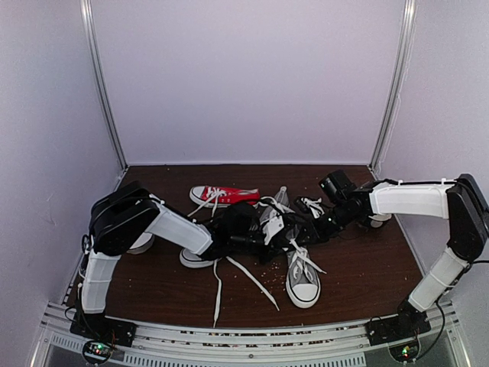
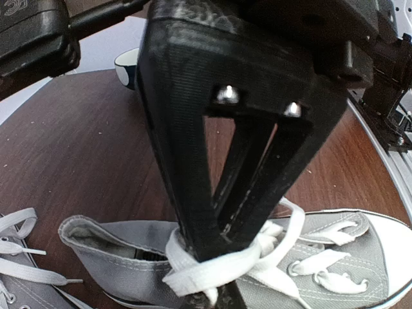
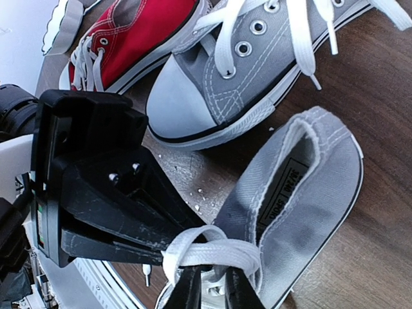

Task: Tie the shoes
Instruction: Cross the half-tied shoelace with the shoelace loop.

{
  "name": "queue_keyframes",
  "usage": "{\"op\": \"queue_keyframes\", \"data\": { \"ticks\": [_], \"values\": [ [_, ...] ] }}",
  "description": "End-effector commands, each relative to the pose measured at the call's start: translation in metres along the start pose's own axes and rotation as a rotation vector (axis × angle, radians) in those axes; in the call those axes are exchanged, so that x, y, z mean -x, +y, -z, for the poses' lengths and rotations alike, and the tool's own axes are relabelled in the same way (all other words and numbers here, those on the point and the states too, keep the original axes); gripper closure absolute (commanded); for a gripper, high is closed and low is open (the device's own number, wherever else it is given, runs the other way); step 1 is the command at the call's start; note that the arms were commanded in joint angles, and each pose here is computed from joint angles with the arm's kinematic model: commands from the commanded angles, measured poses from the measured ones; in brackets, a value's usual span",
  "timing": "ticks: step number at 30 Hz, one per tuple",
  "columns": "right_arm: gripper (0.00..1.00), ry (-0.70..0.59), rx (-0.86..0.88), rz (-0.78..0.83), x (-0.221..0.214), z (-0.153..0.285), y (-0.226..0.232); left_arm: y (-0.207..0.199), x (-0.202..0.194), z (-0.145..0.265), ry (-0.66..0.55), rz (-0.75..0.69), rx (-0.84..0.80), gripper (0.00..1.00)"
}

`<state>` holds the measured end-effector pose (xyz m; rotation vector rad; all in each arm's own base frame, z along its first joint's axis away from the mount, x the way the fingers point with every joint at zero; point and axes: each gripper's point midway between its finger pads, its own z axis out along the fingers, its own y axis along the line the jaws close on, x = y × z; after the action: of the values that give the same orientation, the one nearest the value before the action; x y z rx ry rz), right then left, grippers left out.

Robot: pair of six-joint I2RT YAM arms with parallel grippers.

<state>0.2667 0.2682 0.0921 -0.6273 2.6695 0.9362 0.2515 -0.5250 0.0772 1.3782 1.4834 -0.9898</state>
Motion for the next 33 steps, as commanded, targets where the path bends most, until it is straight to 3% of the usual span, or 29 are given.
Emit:
{"op": "queue_keyframes", "data": {
  "ticks": [1, 9, 13, 26, 33],
  "values": [
    [0.85, 0.001, 0.032, 0.010, 0.006, -0.003, 0.010, 0.006, 0.014, -0.002, -0.060, -0.011, -0.006, 0.97],
    [0.87, 0.054, 0.020, 0.009, -0.006, -0.007, 0.009, 0.007, 0.015, -0.003, -0.065, -0.009, 0.001, 0.97],
    [1.00, 0.059, -0.023, 0.027, -0.005, 0.001, 0.006, 0.007, 0.014, -0.003, -0.063, -0.006, 0.002, 0.97],
    [1.00, 0.029, -0.041, 0.029, 0.003, 0.018, 0.007, 0.006, 0.012, -0.001, -0.061, -0.005, 0.002, 0.97],
    [0.91, 0.042, -0.013, -0.010, -0.004, 0.001, 0.008, 0.004, 0.012, -0.001, -0.064, -0.002, -0.007, 0.97]
  ]
}}
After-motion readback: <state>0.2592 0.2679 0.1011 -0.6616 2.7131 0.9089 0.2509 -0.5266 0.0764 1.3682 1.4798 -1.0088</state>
